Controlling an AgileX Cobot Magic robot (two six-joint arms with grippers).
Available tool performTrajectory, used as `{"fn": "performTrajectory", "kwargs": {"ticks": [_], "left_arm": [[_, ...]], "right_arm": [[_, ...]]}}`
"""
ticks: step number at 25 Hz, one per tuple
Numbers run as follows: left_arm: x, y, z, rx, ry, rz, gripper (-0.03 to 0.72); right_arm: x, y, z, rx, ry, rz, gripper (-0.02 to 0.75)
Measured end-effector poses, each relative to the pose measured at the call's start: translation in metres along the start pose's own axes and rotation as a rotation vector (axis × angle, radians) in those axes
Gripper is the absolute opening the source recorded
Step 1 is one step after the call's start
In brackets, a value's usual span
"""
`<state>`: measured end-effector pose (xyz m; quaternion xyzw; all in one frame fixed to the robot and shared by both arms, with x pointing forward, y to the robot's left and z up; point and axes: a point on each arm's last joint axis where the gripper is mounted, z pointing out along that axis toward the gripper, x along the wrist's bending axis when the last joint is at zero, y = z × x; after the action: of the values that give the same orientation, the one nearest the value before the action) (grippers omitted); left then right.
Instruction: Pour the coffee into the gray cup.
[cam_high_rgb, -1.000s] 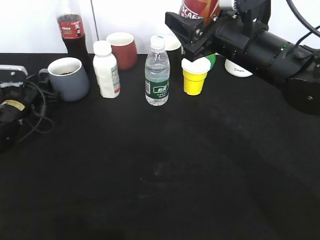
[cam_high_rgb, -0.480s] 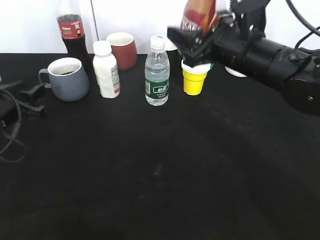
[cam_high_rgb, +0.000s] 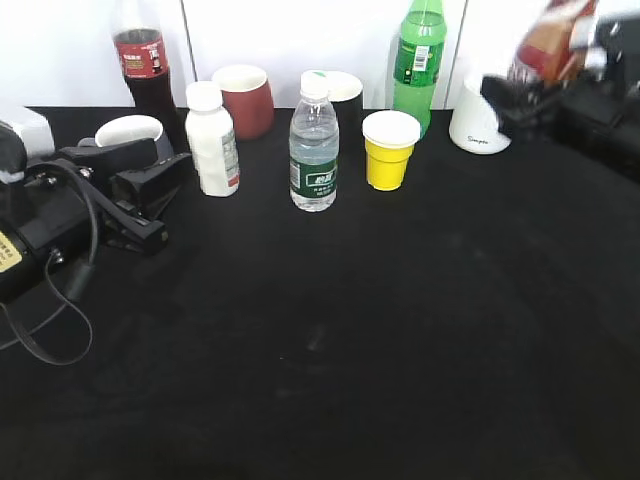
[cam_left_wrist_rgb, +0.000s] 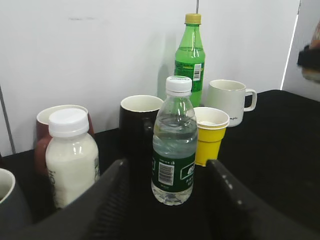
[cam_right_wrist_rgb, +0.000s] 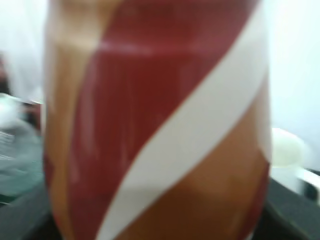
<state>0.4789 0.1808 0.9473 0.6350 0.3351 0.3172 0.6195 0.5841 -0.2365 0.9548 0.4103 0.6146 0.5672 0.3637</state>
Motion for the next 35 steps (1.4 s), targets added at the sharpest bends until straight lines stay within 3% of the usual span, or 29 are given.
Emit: {"fn": "performTrajectory", "kwargs": {"ticks": [7,12,18,23,27,35], "left_arm": [[0.000,0.000,0.000,0.001,-0.005,-0.018,0.372],[0.000,0.000,0.000,0.001,-0.005,-0.018,0.370],[-0.001,0.000,0.000,0.001,-0.006,-0.018,0.361],[-0.001,0.000,0.000,0.001,-0.006,-0.018,0.361],[-0.001,0.000,0.000,0.001,-0.006,-0.018,0.361],[-0.001,0.000,0.000,0.001,-0.006,-0.018,0.358]], "right_arm": [[-0.018,-0.072,0.035,0.076,-0.075,0.004,0.504],[-0.029,-0.112,0.070,0.094,-0.081,-0.006,0.504],[-0.034,-0.137,0.086,0.071,-0.077,-0.019,0.504],[-0.036,-0.135,0.086,0.037,-0.096,-0.024,0.577],[-0.034,-0.137,0.081,0.043,-0.096,-0.019,0.587],[-0.019,-0.127,0.021,0.104,-0.140,0.008,0.588]]}}
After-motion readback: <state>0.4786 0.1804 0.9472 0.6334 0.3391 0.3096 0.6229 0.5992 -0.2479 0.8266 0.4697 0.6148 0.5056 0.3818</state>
